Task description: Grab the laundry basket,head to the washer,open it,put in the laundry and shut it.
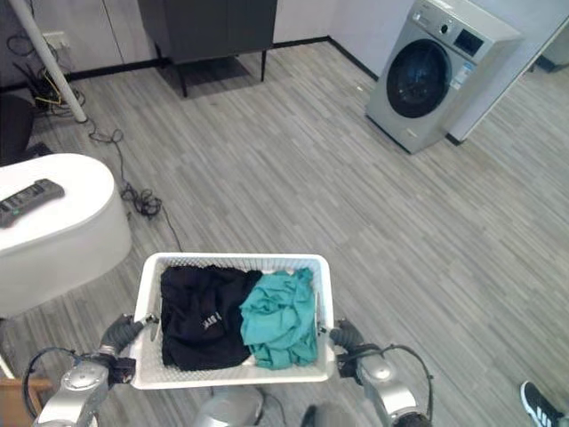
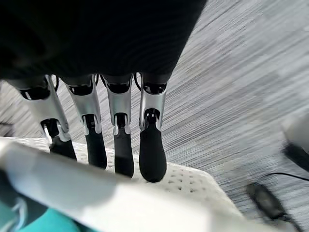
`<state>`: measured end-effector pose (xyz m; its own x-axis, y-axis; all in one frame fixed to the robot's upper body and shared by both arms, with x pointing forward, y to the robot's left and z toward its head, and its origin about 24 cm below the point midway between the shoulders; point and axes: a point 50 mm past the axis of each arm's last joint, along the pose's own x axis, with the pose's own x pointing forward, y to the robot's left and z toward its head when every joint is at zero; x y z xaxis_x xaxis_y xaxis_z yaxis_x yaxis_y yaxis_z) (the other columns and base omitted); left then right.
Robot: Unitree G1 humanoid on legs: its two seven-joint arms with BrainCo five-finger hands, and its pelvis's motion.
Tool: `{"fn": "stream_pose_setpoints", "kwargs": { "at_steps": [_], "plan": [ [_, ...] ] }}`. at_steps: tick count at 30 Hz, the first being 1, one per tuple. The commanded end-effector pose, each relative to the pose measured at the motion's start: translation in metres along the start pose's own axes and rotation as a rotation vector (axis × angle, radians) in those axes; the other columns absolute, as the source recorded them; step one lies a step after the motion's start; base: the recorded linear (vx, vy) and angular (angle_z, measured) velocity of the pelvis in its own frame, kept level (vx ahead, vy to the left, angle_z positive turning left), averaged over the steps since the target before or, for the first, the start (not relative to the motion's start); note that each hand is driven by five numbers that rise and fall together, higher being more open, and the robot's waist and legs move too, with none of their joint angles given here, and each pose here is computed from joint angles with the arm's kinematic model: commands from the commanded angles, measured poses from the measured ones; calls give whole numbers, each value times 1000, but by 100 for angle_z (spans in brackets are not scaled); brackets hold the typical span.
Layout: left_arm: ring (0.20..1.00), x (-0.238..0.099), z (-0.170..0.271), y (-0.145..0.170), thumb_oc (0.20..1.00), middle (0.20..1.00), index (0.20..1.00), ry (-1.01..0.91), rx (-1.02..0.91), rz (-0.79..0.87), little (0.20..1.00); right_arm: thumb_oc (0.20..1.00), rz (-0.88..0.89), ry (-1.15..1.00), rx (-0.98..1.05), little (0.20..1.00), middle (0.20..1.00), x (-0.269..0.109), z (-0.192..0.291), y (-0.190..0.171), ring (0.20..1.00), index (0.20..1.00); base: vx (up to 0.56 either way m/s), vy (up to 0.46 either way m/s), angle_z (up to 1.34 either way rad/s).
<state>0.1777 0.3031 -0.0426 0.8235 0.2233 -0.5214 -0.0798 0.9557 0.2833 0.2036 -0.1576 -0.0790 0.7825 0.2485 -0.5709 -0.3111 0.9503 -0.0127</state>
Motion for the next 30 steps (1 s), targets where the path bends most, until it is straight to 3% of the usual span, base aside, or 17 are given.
{"fn": "stream_pose_setpoints", "kwargs": {
  "at_steps": [1,8,30],
  "plan": [
    [200,-1,36,47,200,200,200,-149,2,111,200,200,59,-168,123,200,200,3,30,-8,200,200,304,-193,13],
    [200,0,35,49,200,200,200,-155,-24,132,200,200,66,-215,121,200,200,6,44,-9,200,200,192,-92,64],
    [200,2,43,47,200,200,200,-181,-27,142,200,200,78,-233,133,200,200,3,47,-3,200,200,106,-94,7]
  ]
}}
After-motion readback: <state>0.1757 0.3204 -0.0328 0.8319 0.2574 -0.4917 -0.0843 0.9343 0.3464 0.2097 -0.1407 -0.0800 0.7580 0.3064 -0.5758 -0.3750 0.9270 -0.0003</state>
